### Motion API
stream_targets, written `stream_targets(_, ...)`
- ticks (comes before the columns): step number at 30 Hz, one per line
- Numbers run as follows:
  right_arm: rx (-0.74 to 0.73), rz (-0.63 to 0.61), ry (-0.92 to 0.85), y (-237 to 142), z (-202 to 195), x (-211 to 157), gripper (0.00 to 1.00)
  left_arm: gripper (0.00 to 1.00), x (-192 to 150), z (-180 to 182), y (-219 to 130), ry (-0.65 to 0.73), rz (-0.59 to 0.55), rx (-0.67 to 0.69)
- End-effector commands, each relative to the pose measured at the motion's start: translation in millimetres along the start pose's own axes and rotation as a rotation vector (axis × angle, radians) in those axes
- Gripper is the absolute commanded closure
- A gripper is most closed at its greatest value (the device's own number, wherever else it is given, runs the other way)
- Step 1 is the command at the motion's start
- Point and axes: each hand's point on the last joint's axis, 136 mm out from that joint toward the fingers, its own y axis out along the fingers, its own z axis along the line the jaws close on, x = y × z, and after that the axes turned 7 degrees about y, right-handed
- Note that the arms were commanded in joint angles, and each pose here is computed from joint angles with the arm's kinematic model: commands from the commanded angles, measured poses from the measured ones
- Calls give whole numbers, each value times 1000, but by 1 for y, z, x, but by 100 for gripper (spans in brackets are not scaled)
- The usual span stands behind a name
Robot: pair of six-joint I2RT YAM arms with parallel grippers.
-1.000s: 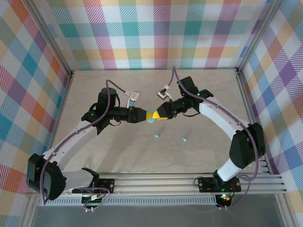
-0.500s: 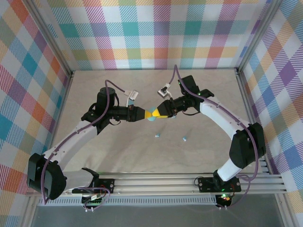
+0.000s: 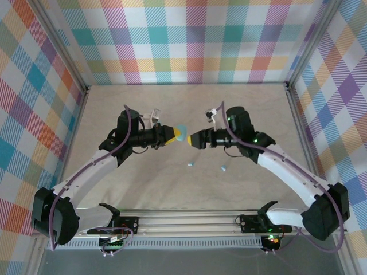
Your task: Insert the wireless bluetooth earbuds into the charging case
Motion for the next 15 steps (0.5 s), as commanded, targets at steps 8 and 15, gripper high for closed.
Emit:
stream_targets(8, -106, -292, -318, 9, 15, 26, 19, 100, 10, -25, -12, -124, -71, -5)
stream_targets(15, -32, -234, -388, 36, 33, 21, 18, 100, 6, -25, -12, -139, -77, -13)
